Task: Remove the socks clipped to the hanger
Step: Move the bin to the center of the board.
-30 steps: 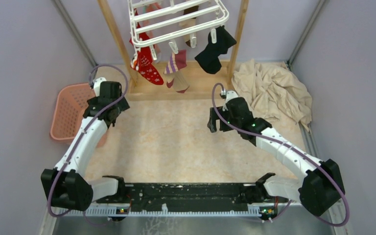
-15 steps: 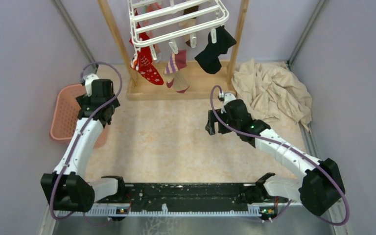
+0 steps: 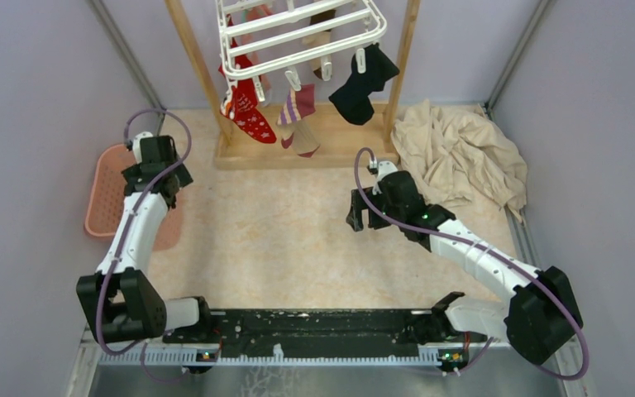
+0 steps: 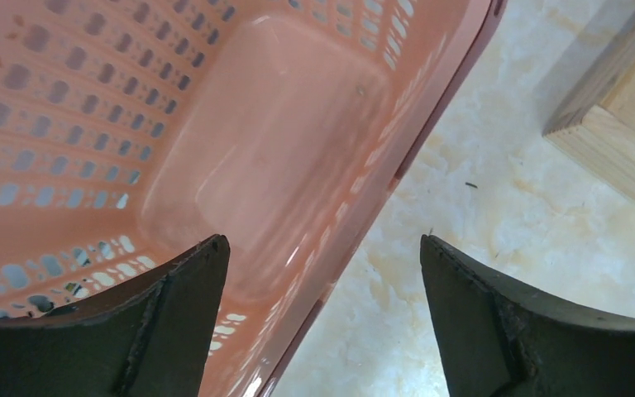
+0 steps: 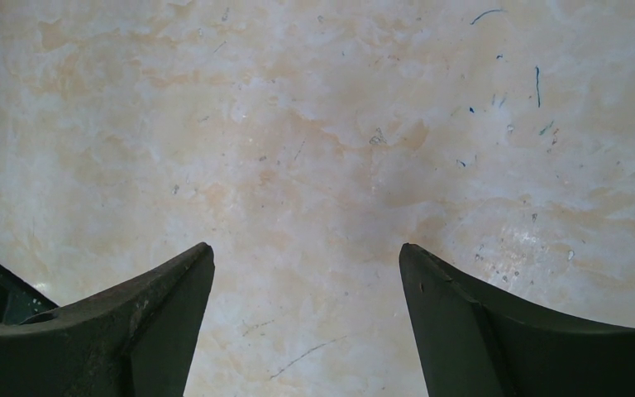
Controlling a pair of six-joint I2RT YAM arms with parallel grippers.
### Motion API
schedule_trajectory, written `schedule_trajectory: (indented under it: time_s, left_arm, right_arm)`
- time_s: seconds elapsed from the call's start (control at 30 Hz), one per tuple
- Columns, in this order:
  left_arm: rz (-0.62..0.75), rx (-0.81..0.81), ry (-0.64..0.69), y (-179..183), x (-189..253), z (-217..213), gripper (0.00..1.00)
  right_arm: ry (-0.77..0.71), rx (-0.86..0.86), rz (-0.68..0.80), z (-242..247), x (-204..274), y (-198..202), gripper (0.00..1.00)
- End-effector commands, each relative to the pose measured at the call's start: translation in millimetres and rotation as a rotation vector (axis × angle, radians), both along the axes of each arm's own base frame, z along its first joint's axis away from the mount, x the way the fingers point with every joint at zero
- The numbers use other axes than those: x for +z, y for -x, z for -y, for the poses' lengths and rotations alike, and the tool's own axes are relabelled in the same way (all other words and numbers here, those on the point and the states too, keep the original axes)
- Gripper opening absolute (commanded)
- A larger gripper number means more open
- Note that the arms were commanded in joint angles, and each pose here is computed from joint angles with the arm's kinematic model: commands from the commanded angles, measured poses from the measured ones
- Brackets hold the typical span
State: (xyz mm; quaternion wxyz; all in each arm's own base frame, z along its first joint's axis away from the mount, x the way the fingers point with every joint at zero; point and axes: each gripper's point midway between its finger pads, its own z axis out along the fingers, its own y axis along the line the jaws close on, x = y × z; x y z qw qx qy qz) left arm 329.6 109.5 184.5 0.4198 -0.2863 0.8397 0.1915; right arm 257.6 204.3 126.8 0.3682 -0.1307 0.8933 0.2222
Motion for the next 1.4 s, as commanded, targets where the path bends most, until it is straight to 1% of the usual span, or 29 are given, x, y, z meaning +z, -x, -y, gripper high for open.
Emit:
schedule_trajectory:
  time_s: [0.0, 0.13, 0.33, 0.37, 0.4, 0.47, 0.5, 0.53, 0.7, 0.8, 0.93, 1.2, 1.37]
  left_arm:
    - [-0.018, -0.033, 0.05, -4.1, -15.5, 7.8, 0.88]
    - [-0.045, -0.032, 0.043, 0.3, -24.8, 6.8, 0.76]
    - [-0.079, -0.037, 0.044, 3.3, -33.3, 7.2, 0.47]
    - [-0.083, -0.038, 0.046, 3.6, -34.4, 7.5, 0.42]
    - [-0.087, -0.041, 0.047, 4.1, -35.0, 8.0, 0.34]
    - [-0.099, -0.044, 0.054, 6.2, -36.7, 9.5, 0.18]
    - [-0.105, -0.043, 0.059, 7.7, -37.2, 9.9, 0.07]
    - [-0.108, -0.045, 0.068, 8.8, -37.1, 11.5, 0.01]
    - [-0.108, -0.084, 0.124, 16.4, -33.2, 25.1, 0.0]
    - [-0.086, -0.155, 0.186, 18.2, -27.0, 44.4, 0.0]
    - [-0.084, -0.246, 0.246, 25.6, -18.9, 79.5, 0.0]
    - [-0.121, -0.469, 0.344, 48.1, -15.3, 172.8, 0.0]
    - [-0.14, -0.625, 0.398, 64.1, -8.1, 224.3, 0.0]
  right_arm:
    - [-0.035, 0.012, 0.038, -8.4, 11.1, -3.8, 0.84]
    - [-0.026, 0.01, 0.036, -6.9, 8.0, -3.7, 0.84]
    - [-0.032, 0.008, 0.032, -6.7, 6.8, -2.0, 0.84]
    - [-0.032, 0.007, 0.031, -6.5, 6.6, -2.2, 0.84]
    - [-0.03, 0.007, 0.031, -6.5, 6.2, -2.0, 0.84]
    - [-0.031, 0.007, 0.033, -6.3, 8.0, -1.9, 0.84]
    - [-0.034, 0.006, 0.038, -6.4, 9.4, -2.4, 0.84]
    - [-0.035, 0.005, 0.038, -6.3, 10.4, -2.2, 0.84]
    - [-0.034, -0.004, 0.053, -4.2, 19.1, -3.1, 0.84]
    - [-0.027, -0.015, 0.073, -1.4, 29.6, -5.4, 0.84]
    - [-0.013, -0.026, 0.098, 2.3, 46.9, -8.3, 0.84]
    - [0.018, -0.081, 0.181, 15.5, 97.8, -18.2, 0.84]
    - [0.04, -0.118, 0.217, 26.5, 120.4, -18.9, 0.85]
